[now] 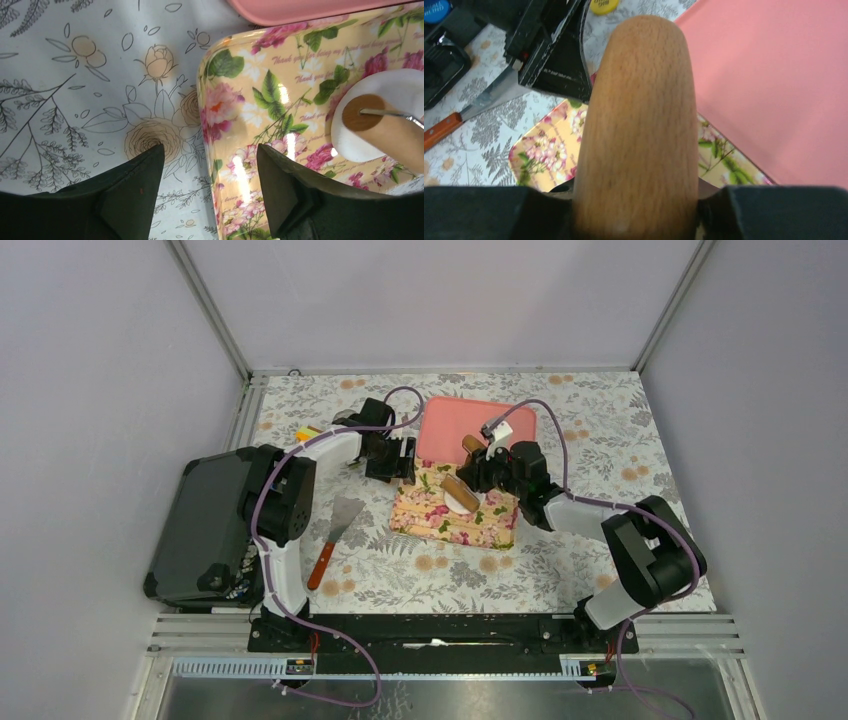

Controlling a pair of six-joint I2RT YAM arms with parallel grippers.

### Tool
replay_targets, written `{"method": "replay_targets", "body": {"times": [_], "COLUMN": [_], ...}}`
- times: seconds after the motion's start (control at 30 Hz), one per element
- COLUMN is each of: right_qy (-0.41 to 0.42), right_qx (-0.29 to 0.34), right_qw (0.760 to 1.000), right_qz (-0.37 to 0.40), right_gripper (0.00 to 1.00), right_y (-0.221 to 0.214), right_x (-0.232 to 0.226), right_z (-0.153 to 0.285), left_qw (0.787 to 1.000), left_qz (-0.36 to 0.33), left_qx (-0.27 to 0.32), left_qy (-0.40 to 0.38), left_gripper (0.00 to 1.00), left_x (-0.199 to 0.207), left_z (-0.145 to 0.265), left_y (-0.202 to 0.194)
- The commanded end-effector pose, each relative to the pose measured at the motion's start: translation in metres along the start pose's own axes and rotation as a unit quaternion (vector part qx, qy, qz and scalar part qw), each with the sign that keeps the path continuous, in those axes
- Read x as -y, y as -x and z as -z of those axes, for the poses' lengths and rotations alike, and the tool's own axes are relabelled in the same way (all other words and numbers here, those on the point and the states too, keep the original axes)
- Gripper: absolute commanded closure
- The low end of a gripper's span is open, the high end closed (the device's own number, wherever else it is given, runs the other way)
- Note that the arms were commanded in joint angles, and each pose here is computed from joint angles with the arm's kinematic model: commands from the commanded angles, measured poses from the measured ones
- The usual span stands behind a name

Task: Roll out the dumpling wrappers from the dough
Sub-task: Flatten out the dough on the work surface.

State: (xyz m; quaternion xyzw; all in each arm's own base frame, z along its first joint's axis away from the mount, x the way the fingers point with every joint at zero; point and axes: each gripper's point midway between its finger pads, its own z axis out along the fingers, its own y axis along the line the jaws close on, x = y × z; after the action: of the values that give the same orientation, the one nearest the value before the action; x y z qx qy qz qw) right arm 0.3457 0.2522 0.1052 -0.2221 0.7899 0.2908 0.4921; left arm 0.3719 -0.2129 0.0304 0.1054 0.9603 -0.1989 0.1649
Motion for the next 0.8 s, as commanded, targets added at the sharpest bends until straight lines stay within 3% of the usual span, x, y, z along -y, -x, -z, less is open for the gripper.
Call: {"method": "replay_targets", "body": {"times": [0.0,0.17,0.57,0.63,0.77], "right_qy": [0.005,0.014,0.019,0.023,0.032], "right_qx": [0.03,-0.025,-0.126,-0.133,-0.141], "right_qw": [1.0,0.999,0.989,0.987,0.985], "right_qz": [-0.005,-0.035,-0.081,-0.087,-0.09], "right_gripper": [1.0,1.0,1.0,1.0,1.0], "right_y": [-0.001,-0.036,-0.108,-0.113,-0.119], "right_x": [0.006,0.002,-0.005,-0.007,-0.013], "right_z": [-0.007,-0.003,0.02,0.021,0.022], "left_qw": [1.0,1.0,0.998,0.997,0.996], "left_qz": [-0.002,0.009,0.059,0.067,0.077], "left_qx": [0.001,-0.004,-0.005,-0.005,-0.002], "left_qy": [-0.012,-0.012,0.026,0.034,0.043], "left_gripper": [0.3,0.42,0.94,1.0,1.0], "left_x": [0.0,-0.001,-0.016,-0.019,-0.023], "left_z": [-0.012,-0.017,-0.019,-0.019,-0.019], "left_y": [0.002,-0.002,-0.008,-0.009,-0.011]}}
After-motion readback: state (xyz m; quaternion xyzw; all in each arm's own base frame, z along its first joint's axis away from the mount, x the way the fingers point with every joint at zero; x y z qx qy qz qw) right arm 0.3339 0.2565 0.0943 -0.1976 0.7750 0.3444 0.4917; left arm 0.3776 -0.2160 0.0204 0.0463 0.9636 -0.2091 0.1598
